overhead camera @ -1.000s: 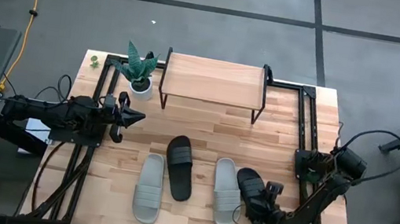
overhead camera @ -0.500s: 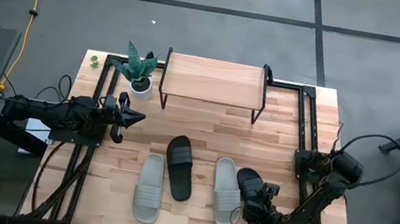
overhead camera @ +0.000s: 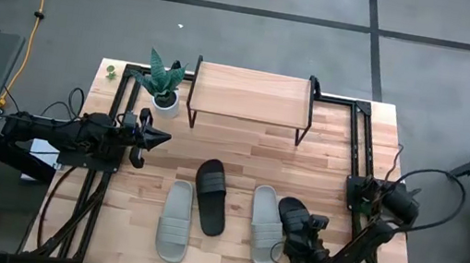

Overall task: Pick and place slides into the shelf
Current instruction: Put the right black slide on the shelf

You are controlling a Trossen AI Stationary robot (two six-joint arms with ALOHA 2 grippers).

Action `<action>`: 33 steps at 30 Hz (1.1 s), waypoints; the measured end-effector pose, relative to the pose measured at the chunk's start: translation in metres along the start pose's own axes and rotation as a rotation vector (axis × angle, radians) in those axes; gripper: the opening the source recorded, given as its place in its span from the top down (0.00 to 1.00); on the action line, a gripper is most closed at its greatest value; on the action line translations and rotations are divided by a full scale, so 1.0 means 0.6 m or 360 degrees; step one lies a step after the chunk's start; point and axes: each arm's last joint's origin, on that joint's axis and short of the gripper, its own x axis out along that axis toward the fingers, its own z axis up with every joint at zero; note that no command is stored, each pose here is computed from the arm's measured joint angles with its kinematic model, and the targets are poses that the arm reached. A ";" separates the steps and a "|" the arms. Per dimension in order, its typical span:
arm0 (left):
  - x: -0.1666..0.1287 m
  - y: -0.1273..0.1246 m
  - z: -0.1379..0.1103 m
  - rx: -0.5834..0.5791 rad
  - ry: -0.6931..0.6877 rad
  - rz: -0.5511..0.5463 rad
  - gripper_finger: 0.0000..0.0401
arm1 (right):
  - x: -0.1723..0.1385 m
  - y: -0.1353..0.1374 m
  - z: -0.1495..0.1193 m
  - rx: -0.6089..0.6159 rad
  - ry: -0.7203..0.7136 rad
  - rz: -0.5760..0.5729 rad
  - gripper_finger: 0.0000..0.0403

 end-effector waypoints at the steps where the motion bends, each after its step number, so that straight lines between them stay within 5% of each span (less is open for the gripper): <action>1: 0.000 0.000 0.000 0.0000 0.0000 0.0000 1.00 | 0.002 0.001 -0.001 0.0006 -0.0003 -0.0021 0.42; 15: 0.000 0.000 0.000 0.0000 -0.0001 0.0000 1.00 | 0.006 0.003 -0.001 0.0045 -0.0034 -0.0065 0.45; 33: 0.000 0.000 0.000 -0.0001 -0.0001 0.0000 1.00 | 0.006 0.004 0.001 0.0064 -0.0097 -0.0078 0.77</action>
